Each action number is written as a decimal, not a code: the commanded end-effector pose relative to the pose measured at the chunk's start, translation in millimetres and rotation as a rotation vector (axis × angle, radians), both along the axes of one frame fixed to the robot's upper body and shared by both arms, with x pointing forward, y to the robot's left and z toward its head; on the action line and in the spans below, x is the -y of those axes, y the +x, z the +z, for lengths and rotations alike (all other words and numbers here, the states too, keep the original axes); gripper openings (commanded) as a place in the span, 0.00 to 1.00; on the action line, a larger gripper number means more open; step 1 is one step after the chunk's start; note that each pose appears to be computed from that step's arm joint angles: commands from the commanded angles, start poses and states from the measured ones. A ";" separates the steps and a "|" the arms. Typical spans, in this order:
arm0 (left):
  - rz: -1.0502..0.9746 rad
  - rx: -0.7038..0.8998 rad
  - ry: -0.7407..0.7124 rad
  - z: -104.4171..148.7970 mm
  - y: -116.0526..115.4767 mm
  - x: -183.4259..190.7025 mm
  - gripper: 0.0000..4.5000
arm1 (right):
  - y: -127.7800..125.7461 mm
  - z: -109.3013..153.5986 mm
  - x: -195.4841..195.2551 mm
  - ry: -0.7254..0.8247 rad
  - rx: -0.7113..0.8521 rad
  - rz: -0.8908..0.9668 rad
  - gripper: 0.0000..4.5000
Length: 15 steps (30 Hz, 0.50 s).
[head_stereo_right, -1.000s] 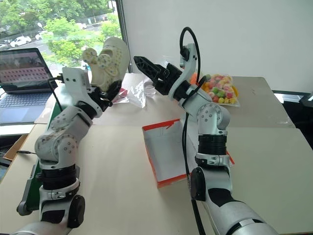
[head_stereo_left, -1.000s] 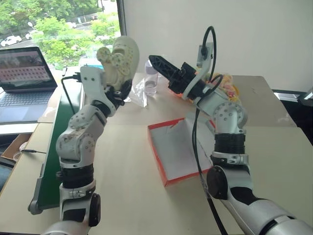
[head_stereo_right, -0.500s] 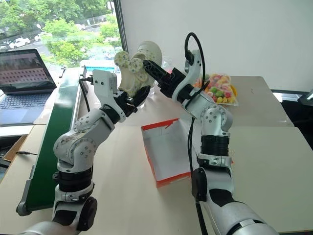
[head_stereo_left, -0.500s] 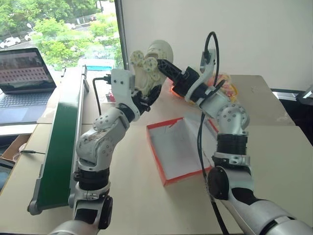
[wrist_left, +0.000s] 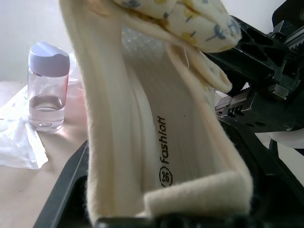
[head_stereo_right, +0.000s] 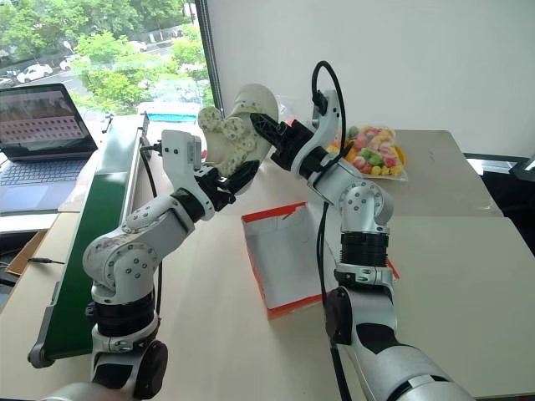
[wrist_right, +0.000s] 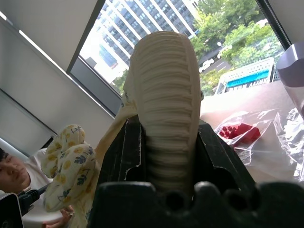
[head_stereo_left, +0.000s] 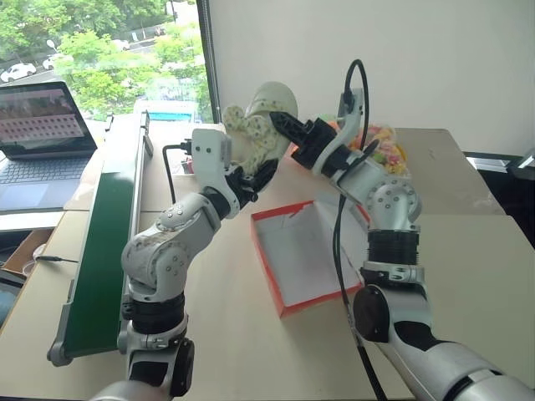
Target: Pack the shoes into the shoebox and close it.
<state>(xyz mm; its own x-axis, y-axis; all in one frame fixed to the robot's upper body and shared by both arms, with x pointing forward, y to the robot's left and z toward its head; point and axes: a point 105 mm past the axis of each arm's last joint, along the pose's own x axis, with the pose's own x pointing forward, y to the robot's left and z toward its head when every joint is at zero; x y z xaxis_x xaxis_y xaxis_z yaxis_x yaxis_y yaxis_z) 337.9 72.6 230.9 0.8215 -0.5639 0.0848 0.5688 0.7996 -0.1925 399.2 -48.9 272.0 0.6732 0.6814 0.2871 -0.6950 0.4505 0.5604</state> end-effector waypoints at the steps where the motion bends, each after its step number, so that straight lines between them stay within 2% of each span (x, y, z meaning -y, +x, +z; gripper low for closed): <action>1: -0.081 0.038 0.021 13.4 -11.5 1.4 0.99 | -2.2 35.9 14.1 0.041 0.123 -0.055 0.13; 5: -0.133 0.016 0.073 12.2 -18.4 -11.7 1.00 | 0.6 41.7 26.4 -0.007 0.163 -0.097 0.13; 8: -0.217 -0.014 0.209 4.4 -33.1 -30.0 1.00 | 2.1 43.3 46.4 -0.184 0.185 -0.153 0.12; 10: -0.256 -0.027 0.273 0.5 -40.8 -38.1 1.00 | -1.4 31.5 54.2 -0.340 0.154 -0.140 0.12; 12: -0.271 -0.051 0.324 -6.3 -44.2 -44.4 1.00 | -10.7 4.9 60.2 -0.544 0.102 -0.083 0.12; 15: -0.288 -0.074 0.389 -18.0 -46.4 -47.1 1.00 | -22.3 -29.7 68.0 -0.750 0.024 -0.024 0.12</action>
